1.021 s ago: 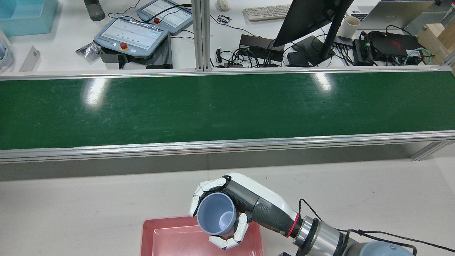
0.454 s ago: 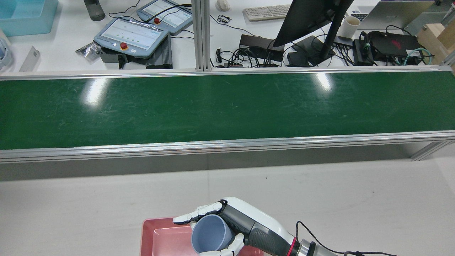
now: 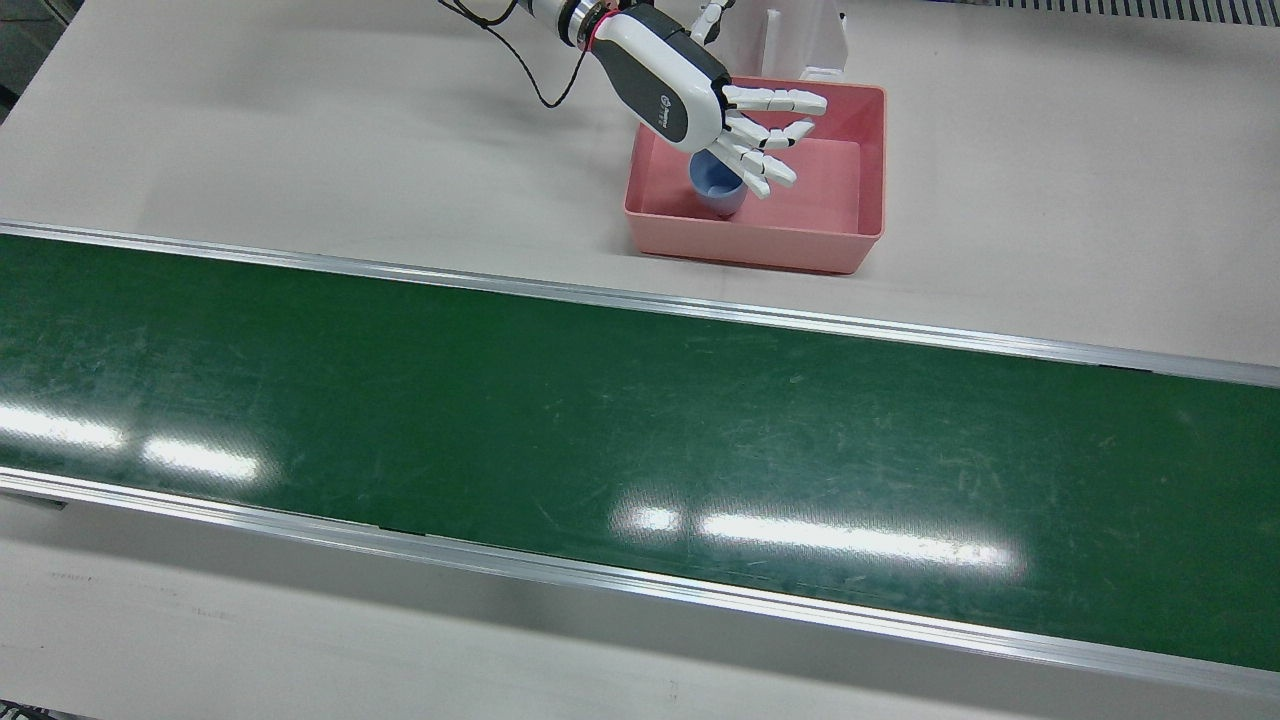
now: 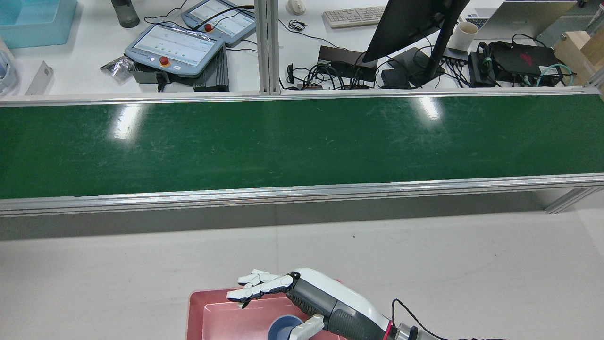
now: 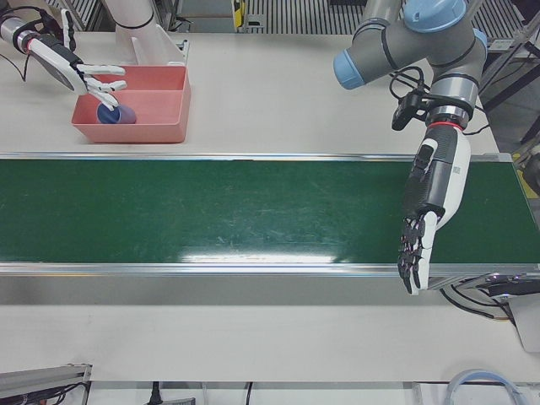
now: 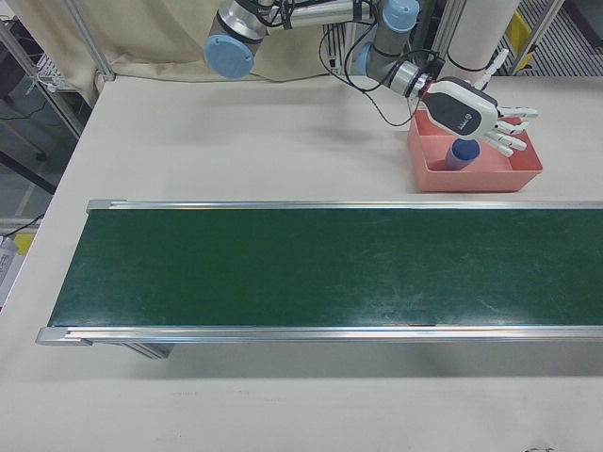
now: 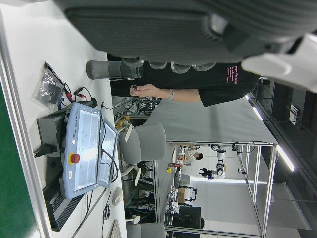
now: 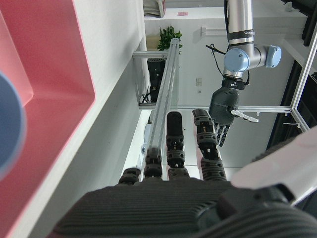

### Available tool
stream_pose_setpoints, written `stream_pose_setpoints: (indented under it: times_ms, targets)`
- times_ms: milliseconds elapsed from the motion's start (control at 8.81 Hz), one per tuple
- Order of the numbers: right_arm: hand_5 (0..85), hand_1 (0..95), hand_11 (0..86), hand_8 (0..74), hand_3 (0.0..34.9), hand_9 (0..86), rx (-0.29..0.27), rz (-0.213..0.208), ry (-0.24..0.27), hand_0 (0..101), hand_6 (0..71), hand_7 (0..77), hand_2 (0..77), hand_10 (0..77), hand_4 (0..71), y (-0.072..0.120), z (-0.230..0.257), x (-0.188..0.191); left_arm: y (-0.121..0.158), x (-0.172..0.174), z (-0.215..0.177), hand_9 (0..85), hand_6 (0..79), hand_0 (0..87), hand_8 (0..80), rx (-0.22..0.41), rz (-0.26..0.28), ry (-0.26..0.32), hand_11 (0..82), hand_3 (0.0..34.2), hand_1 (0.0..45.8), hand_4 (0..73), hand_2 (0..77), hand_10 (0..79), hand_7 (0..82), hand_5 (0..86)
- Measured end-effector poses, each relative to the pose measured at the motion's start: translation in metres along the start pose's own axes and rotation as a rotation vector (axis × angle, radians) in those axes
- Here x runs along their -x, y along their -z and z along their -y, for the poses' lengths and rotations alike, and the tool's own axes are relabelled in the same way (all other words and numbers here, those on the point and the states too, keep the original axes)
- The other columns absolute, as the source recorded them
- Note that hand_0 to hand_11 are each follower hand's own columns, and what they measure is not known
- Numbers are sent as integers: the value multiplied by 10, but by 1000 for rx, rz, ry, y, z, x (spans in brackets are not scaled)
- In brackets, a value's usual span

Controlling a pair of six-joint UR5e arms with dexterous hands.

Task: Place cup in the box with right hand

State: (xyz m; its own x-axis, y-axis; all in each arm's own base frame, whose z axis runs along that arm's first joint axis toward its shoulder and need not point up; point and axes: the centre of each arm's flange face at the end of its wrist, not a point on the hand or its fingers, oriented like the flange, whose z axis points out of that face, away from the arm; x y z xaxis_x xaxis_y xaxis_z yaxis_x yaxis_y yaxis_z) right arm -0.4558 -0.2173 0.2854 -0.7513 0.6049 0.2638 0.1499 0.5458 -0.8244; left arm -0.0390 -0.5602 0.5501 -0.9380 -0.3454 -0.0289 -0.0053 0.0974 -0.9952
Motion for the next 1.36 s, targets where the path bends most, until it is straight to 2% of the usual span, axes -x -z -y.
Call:
stream_pose_setpoints:
  times_ms: [113, 227, 340, 454, 567, 681, 794, 908, 1021, 1135, 1248, 1362]
  targets:
    - [5, 5, 11, 0, 0, 5, -1, 0, 0, 121, 49, 289, 22, 0, 142, 0, 0, 0, 0, 0, 0, 0, 0, 0, 0, 0, 0, 0, 0, 0, 5, 11, 16, 0, 5, 5]
    - [5, 5, 11, 0, 0, 27, -1, 0, -2, 248, 5, 169, 22, 0, 191, 0, 0, 0, 0, 0, 0, 0, 0, 0, 0, 0, 0, 0, 0, 0, 5, 11, 16, 0, 5, 5]
    - [5, 5, 5, 0, 0, 33, -1, 19, 0, 265, 38, 240, 22, 0, 191, -1, 2, 11, 0, 0, 0, 0, 0, 0, 0, 0, 0, 0, 0, 0, 5, 11, 16, 0, 5, 0]
    - [5, 5, 5, 0, 0, 33, 1, 77, 12, 265, 33, 251, 22, 0, 191, -4, 5, 44, 0, 0, 0, 0, 0, 0, 0, 0, 0, 0, 0, 0, 5, 11, 16, 0, 5, 5]
    - [5, 5, 5, 5, 0, 49, -5, 168, 33, 275, 33, 267, 22, 0, 180, -6, 11, 92, 0, 0, 0, 0, 0, 0, 0, 0, 0, 0, 0, 0, 5, 11, 16, 0, 5, 5]
    - [5, 38, 5, 0, 0, 44, -26, 275, 48, 435, 54, 284, 44, 0, 104, -5, 25, 148, 0, 0, 0, 0, 0, 0, 0, 0, 0, 0, 0, 0, 5, 11, 16, 0, 5, 5]
    - [44, 38, 5, 5, 0, 114, -69, 384, 65, 435, 131, 382, 44, 0, 120, 4, 48, 204, 0, 0, 0, 0, 0, 0, 0, 0, 0, 0, 0, 0, 5, 11, 16, 0, 5, 5]
    - [120, 142, 5, 104, 0, 218, -133, 478, 79, 523, 240, 485, 147, 38, 120, 21, 82, 254, 0, 0, 0, 0, 0, 0, 0, -1, 0, 0, 0, 0, 5, 11, 16, 0, 5, 0]
    - [125, 289, 114, 213, 0, 338, -213, 561, 102, 508, 273, 600, 218, 60, 164, 46, 124, 301, 0, 0, 0, 0, 0, 0, 0, 0, 0, 0, 0, 0, 5, 11, 16, 0, 5, 0]
    - [115, 393, 142, 158, 0, 393, -302, 632, 140, 548, 251, 725, 327, 60, 224, 83, 162, 343, 0, 0, 0, 0, 0, 0, 0, 0, 0, 0, 0, 0, 5, 11, 16, 0, 5, 5]
    - [76, 333, 44, 49, 0, 273, -386, 680, 181, 593, 191, 693, 469, 5, 229, 120, 193, 374, 0, 0, 0, 0, 0, 0, 0, 0, 0, 0, 0, 0, 5, 11, 16, 0, 5, 5]
    - [76, 245, 27, 27, 0, 114, -457, 705, 210, 615, 125, 649, 436, 11, 147, 151, 216, 391, 0, 0, 0, 0, 0, 0, 0, 0, 0, 0, 0, 0, 5, 11, 16, 0, 5, 5]
